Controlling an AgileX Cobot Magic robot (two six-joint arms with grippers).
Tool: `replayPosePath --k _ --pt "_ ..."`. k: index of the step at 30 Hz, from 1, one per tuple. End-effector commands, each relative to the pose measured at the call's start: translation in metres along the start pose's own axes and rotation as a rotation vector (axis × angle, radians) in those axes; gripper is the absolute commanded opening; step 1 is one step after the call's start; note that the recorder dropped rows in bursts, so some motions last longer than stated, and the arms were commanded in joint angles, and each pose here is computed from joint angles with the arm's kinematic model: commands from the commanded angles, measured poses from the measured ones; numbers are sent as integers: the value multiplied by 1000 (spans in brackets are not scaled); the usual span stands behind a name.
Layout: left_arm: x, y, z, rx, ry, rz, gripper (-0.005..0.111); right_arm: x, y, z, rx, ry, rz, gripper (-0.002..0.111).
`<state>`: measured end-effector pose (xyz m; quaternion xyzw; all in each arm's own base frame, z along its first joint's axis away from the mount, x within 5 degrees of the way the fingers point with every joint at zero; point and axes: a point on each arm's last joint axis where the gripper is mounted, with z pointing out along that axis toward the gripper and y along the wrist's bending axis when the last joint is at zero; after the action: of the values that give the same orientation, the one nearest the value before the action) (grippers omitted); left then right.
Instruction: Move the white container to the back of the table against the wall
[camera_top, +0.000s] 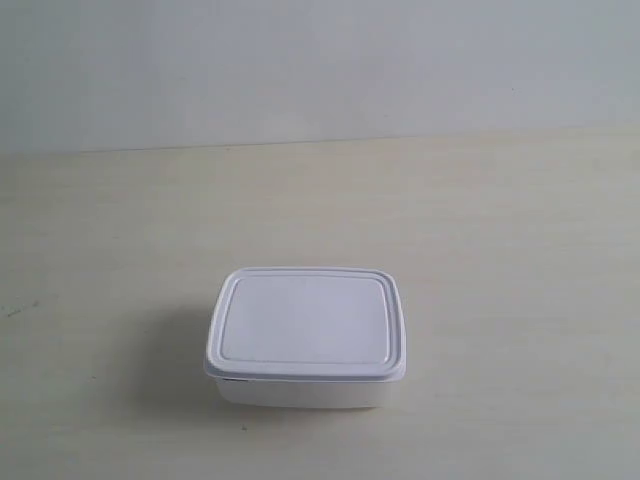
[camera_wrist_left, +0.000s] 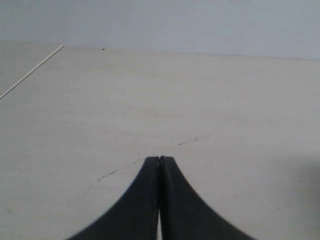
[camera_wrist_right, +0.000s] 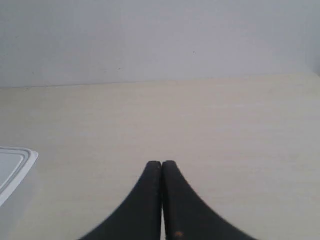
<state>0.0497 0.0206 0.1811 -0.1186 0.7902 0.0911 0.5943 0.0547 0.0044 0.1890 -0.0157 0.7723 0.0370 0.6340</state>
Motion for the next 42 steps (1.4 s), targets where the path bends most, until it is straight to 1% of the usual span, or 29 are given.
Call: replayPosePath --k 1,38,40,41,42 --pt "0 0 0 1 -7 -10 0 1 0 0 -2 0 -10 0" --pt "0 0 0 1 -7 -10 0 0 0 0 -1 -9 -17 0" --pt "0 0 0 -2 -8 7 0 -5 0 0 -4 -66 -8 0" --pt "0 1 0 -14 -13 42 0 -7 1 0 -11 -94 25 0" --pt "-1 2 0 -26 -19 74 0 -11 2 -1 -27 -132 123 0"
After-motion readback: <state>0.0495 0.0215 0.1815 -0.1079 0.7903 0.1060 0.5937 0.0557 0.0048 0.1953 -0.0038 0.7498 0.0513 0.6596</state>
